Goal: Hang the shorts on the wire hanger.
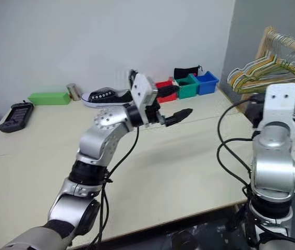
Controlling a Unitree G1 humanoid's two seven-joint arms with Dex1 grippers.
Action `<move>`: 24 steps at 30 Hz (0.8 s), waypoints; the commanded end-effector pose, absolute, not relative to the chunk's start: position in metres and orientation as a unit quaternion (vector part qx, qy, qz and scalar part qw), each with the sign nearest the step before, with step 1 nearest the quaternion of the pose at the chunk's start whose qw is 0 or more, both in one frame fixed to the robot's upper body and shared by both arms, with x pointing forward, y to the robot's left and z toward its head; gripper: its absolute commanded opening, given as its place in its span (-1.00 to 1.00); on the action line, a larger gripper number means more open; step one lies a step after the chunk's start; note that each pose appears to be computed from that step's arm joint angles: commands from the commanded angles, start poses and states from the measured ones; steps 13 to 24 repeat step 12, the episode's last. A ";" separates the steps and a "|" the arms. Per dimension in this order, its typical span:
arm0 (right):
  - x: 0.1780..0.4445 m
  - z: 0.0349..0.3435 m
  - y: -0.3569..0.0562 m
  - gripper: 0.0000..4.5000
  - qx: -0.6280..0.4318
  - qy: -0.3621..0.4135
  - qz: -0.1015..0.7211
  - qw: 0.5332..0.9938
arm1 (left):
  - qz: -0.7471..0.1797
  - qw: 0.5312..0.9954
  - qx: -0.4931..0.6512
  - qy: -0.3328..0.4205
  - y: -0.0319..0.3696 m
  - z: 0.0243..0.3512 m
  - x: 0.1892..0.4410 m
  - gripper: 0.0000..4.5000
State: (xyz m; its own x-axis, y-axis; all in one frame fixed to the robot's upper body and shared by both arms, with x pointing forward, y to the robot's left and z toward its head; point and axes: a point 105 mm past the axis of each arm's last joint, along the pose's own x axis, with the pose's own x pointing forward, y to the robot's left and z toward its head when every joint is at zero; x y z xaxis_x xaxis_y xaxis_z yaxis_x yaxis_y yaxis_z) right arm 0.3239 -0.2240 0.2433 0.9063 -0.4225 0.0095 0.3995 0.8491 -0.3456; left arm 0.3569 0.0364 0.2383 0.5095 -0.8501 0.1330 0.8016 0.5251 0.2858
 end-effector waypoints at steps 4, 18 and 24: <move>0.364 0.207 -0.143 0.99 -0.115 0.021 -0.004 0.993 | -0.282 0.955 0.053 -0.076 0.119 0.208 0.355 1.00; 0.374 0.142 -0.152 0.99 -0.073 0.083 -0.013 0.994 | -0.123 0.992 -0.009 0.024 0.168 0.139 0.333 1.00; 0.374 0.142 -0.152 0.99 -0.073 0.083 -0.013 0.994 | -0.123 0.992 -0.009 0.024 0.168 0.139 0.333 1.00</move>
